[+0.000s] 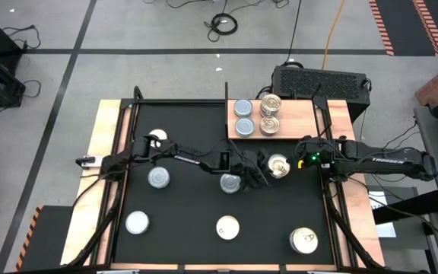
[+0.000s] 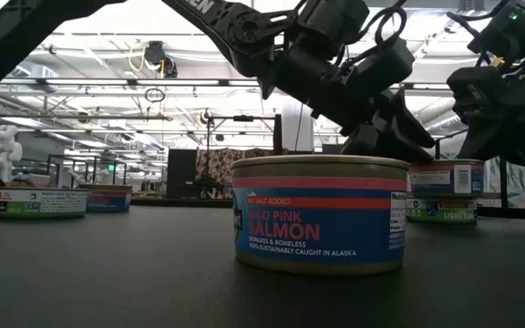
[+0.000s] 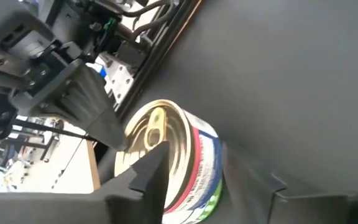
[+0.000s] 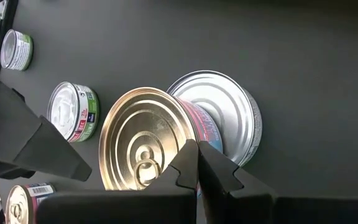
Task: Stack canned seafood by type on shelf
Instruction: Put the blue pink tuna can on the shelf
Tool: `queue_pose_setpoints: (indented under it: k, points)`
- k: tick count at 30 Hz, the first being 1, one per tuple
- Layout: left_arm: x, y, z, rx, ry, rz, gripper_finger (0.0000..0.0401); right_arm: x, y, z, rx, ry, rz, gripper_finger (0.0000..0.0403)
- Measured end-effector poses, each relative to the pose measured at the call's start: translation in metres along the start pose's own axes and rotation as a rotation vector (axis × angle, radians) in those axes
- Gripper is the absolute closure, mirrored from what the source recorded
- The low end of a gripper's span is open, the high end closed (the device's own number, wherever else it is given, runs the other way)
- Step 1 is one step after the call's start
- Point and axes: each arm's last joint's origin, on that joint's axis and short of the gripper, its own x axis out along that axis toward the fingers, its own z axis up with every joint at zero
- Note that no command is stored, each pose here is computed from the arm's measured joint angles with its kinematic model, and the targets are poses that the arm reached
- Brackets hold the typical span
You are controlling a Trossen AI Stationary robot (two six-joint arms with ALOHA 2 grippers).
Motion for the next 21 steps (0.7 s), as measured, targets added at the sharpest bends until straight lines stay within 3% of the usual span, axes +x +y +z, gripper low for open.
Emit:
queue_pose_setpoints:
  k: [14, 21]
  points:
    - [-0.001, 0.016, -0.024, -0.007, 0.014, 0.014, 0.0228, 0.0, 0.003, 0.002, 0.051, -0.042, 0.021, 0.0403]
    - [0.008, 0.005, -0.03, 0.032, 0.045, -0.003, 0.0228, 0.0, 0.004, 0.003, 0.075, -0.051, 0.026, 0.0402]
